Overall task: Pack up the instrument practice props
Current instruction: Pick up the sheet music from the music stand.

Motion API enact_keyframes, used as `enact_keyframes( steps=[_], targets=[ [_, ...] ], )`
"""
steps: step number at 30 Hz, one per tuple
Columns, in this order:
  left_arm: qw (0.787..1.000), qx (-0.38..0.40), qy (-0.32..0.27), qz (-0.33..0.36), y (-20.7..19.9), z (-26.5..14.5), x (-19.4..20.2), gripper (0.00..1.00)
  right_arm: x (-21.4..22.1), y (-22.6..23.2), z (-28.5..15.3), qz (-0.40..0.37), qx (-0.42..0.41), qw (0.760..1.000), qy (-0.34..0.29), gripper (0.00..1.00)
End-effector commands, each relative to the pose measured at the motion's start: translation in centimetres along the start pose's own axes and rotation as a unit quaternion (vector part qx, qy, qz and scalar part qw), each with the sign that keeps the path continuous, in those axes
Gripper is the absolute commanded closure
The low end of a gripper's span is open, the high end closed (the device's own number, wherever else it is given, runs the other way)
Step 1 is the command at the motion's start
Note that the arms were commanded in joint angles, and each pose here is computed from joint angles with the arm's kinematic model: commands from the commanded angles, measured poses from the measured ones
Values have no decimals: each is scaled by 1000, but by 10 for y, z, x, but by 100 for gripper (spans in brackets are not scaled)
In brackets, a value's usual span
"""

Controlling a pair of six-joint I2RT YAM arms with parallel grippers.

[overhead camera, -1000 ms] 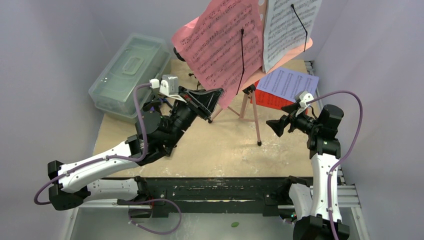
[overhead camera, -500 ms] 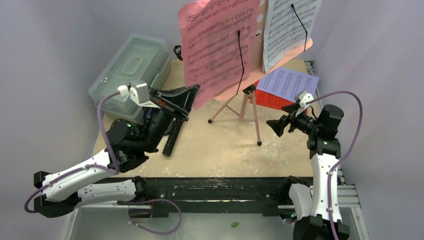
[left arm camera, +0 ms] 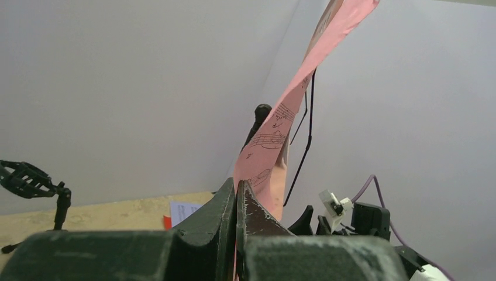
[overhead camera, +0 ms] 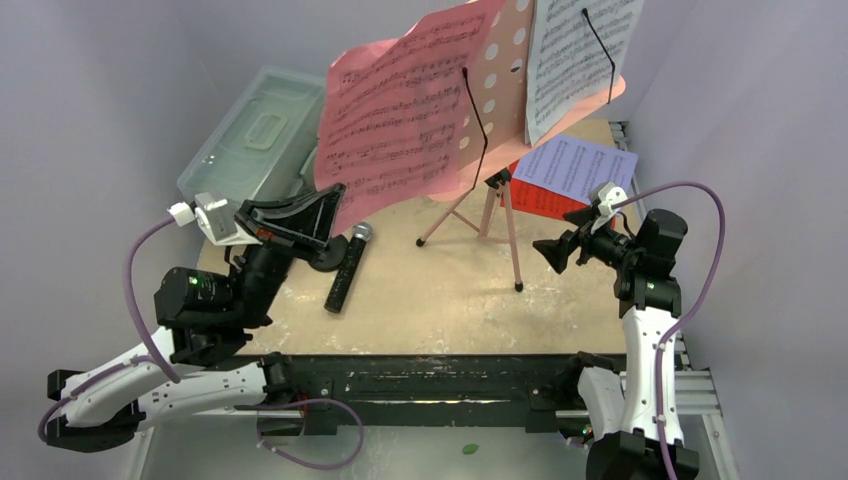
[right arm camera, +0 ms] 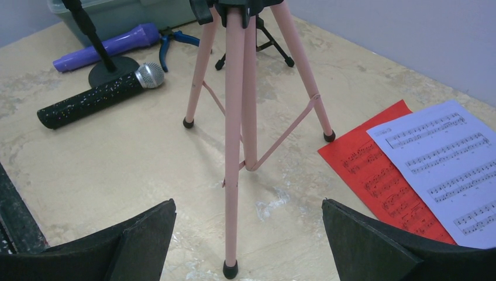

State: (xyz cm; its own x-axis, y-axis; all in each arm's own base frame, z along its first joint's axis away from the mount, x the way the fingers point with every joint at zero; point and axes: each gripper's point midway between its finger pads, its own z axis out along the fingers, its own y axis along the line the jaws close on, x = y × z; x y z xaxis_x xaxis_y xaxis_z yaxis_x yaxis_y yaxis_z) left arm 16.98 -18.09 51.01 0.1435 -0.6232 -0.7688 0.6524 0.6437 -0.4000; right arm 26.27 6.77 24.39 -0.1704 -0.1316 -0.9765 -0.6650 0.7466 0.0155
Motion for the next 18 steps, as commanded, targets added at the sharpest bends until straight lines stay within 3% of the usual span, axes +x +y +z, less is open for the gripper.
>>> enact_keyframes(
  steps=[1, 11, 18],
  targets=[
    [999, -3, 16, 30, 14, -16, 9, 100, -6, -3, -3, -15, 11, 1000, -3, 1],
    [997, -43, 63, 12, 52, -63, 41, 100, -3, -4, -2, -12, 11, 1000, -1, 1],
    [987, -64, 146, 24, 75, -96, 90, 100, -1, -3, -1, -11, 6, 1000, 0, 1]
  ],
)
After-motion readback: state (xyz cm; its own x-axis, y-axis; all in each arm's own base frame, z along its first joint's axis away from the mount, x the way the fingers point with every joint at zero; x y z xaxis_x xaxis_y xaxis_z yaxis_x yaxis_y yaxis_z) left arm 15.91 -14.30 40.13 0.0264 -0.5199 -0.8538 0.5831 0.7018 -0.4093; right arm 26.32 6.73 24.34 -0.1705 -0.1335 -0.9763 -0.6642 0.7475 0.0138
